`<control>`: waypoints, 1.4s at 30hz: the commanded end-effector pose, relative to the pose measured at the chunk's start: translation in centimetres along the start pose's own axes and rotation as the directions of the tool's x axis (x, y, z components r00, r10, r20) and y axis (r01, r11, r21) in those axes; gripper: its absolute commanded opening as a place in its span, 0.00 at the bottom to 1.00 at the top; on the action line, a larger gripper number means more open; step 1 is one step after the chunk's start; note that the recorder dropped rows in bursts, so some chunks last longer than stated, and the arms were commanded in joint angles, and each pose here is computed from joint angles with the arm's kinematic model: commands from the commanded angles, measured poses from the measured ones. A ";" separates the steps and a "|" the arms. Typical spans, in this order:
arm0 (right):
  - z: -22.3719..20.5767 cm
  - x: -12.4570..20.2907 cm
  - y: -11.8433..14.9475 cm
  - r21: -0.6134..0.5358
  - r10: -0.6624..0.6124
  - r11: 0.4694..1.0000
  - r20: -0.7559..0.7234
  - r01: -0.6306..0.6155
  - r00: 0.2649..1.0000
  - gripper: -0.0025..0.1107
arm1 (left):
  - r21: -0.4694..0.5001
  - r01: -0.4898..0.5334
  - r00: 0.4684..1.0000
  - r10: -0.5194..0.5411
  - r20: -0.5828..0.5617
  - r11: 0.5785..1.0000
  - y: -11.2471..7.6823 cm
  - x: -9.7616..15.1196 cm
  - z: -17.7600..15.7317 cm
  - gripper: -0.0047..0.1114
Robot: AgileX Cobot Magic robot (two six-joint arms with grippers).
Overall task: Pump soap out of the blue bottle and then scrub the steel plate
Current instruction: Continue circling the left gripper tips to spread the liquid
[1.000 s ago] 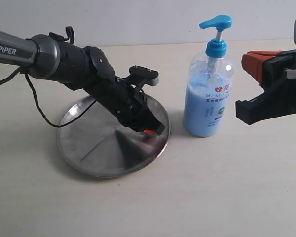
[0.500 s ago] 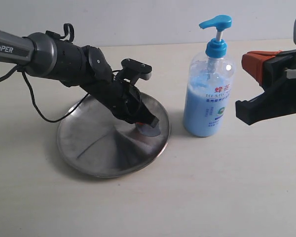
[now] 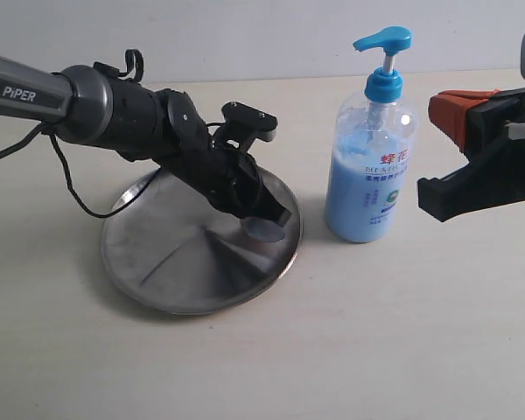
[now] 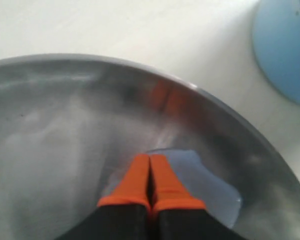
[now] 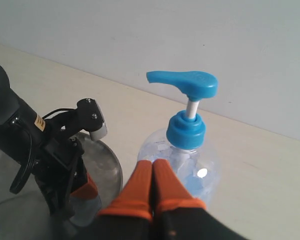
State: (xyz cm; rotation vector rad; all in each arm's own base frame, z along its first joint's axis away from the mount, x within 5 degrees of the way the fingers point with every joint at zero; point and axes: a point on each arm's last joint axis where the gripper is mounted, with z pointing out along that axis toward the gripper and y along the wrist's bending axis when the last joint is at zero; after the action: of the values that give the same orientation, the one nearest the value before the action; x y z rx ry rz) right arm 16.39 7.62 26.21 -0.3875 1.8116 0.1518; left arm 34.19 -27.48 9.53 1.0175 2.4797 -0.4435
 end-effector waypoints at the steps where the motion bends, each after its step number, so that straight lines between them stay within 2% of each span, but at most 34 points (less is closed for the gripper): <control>1: -0.1 0.1 0.0 0.000 -0.009 1.000 0.003 0.009 1.000 0.02 | 0.058 -0.048 0.994 0.053 -0.095 0.997 -2.0 1.6 1.4 0.04; 9: -0.1 0.1 0.0 0.001 -0.007 1.000 0.003 0.007 1.000 0.02 | 0.114 -0.057 0.983 0.075 -0.169 0.992 -2.7 2.3 1.3 0.04; 15: -0.1 0.1 0.0 -0.002 -0.009 1.000 0.002 0.009 1.000 0.02 | 0.122 -0.062 0.981 0.083 -0.174 0.991 -2.8 2.1 0.7 0.04; 25: -0.1 0.1 0.0 -0.002 -0.007 1.000 0.002 0.007 1.000 0.02 | 0.037 -0.091 0.966 0.097 -0.239 0.995 -2.0 2.6 0.5 0.04; 34: -0.1 0.1 0.0 -0.002 -0.007 1.000 0.002 0.007 1.000 0.02 | -0.026 -0.037 0.985 0.032 -0.168 0.999 -0.6 2.0 0.5 0.04; 42: -0.1 0.1 0.0 -0.002 -0.007 1.000 0.002 0.007 1.000 0.02 | -0.049 0.008 0.997 -0.012 -0.080 0.999 -0.4 1.2 0.6 0.04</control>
State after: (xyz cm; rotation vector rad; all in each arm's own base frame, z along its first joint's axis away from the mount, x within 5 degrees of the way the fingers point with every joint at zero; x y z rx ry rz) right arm 16.39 7.62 26.21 -0.3875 1.8116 0.1518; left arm 33.55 -27.62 9.89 1.0408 2.5069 -0.3489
